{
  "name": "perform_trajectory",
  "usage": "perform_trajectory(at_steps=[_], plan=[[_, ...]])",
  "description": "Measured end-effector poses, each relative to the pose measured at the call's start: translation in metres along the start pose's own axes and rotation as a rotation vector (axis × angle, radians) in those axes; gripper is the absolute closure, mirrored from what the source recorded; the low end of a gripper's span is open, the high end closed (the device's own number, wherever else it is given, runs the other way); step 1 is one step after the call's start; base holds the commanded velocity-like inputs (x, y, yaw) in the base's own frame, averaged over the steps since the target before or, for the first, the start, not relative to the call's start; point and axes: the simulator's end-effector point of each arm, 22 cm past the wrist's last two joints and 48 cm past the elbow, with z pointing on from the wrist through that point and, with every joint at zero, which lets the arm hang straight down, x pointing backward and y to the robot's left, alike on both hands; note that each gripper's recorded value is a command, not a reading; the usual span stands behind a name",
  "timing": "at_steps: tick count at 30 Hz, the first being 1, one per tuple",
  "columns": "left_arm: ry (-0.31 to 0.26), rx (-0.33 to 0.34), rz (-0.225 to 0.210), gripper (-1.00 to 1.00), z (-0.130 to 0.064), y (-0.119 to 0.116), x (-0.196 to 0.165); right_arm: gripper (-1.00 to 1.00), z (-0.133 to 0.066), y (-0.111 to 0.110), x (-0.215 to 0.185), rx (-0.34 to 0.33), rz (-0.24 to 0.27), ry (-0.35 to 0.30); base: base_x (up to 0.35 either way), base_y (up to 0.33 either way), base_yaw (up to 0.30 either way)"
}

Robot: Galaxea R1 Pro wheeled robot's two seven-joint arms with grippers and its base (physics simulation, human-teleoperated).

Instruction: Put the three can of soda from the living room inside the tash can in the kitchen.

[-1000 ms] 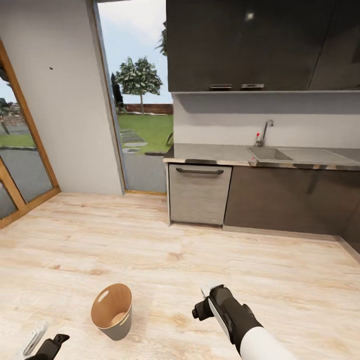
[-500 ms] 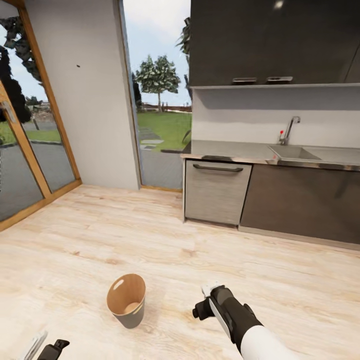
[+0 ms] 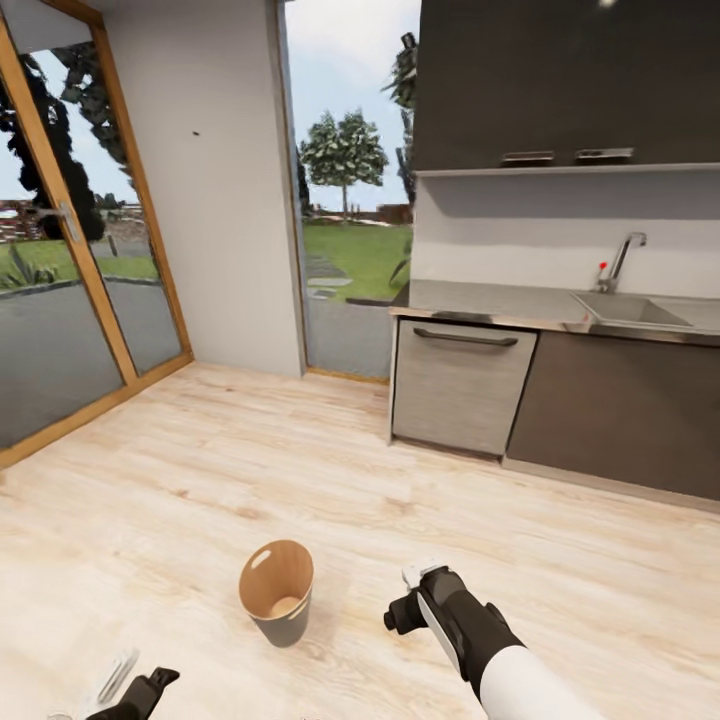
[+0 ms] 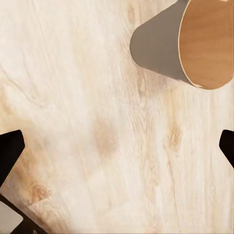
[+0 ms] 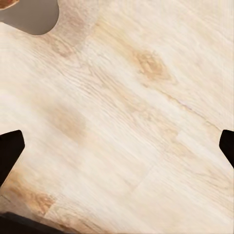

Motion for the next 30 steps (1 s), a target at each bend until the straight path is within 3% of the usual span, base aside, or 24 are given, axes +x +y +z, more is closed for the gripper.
perform_trajectory(at_steps=[11,25,27,30], plan=[[0.022,-0.007,0.009,-1.00,0.005,0.002,0.009,-1.00,0.002,-0.004,0.001,0.007,0.006,0.003,0.000,0.273,0.249],[0.023,-0.003,0.010,-1.00,0.007,-0.001,0.013,-1.00,0.002,-0.005,0.000,0.008,0.018,-0.002,0.105,0.286,0.025],[0.029,-0.001,0.031,-1.00,0.008,-0.005,0.016,-1.00,0.002,-0.010,-0.001,0.025,0.024,-0.007,0.292,0.164,0.001],[0.023,0.001,0.049,-1.00,0.010,-0.010,0.018,-1.00,0.000,-0.022,-0.004,0.050,0.077,-0.018,0.308,0.144,0.001]])
